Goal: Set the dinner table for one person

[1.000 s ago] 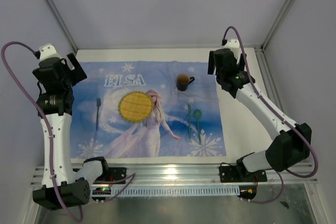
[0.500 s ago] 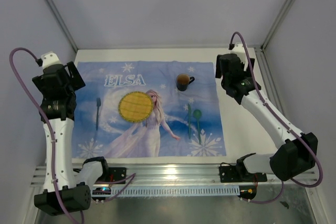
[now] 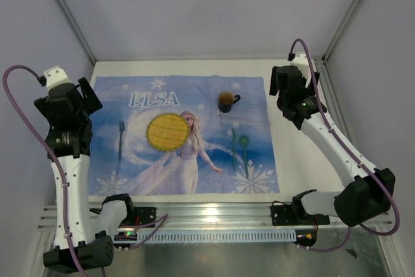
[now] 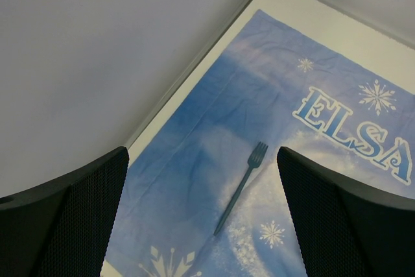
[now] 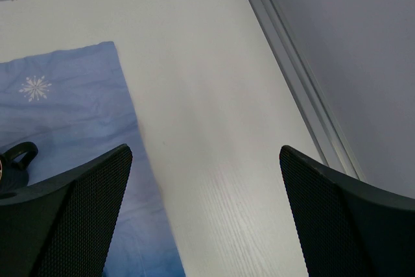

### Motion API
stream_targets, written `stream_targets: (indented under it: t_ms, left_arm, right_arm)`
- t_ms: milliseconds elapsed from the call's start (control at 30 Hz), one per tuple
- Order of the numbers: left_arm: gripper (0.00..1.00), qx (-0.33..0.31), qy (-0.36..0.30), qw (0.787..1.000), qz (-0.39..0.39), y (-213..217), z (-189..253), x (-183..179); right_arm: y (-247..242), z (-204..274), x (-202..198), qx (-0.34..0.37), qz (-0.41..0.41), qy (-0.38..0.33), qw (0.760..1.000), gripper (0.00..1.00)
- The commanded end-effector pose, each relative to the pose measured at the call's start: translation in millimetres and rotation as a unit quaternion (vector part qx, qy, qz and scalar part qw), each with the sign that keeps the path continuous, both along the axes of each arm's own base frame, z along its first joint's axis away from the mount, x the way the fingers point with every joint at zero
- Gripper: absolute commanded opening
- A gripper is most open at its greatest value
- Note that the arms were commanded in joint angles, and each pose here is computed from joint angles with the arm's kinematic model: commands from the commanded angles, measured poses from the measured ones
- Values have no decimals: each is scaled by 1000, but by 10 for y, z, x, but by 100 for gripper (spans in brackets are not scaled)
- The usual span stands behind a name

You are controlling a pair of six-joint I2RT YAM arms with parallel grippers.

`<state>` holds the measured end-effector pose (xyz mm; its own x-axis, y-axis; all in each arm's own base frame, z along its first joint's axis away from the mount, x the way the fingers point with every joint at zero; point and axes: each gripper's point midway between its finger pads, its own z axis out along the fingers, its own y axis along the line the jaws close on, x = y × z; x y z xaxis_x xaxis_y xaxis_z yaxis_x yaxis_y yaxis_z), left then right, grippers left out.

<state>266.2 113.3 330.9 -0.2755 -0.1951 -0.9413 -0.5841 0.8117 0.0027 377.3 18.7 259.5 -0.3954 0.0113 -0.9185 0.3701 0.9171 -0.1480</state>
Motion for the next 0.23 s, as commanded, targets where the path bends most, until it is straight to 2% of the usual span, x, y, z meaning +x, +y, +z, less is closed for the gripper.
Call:
stream_targets:
  t_ms: [0,200]
  left_arm:
    - [99,-2,-12,1000,7,9,74,-33]
    - [99,-13,7,1000,-6,-31,-15,26]
  right_arm:
    - [-6,181,-9,18,-6,-29,999,99]
    - [-8,170,-21,17,-5,-27,999,99]
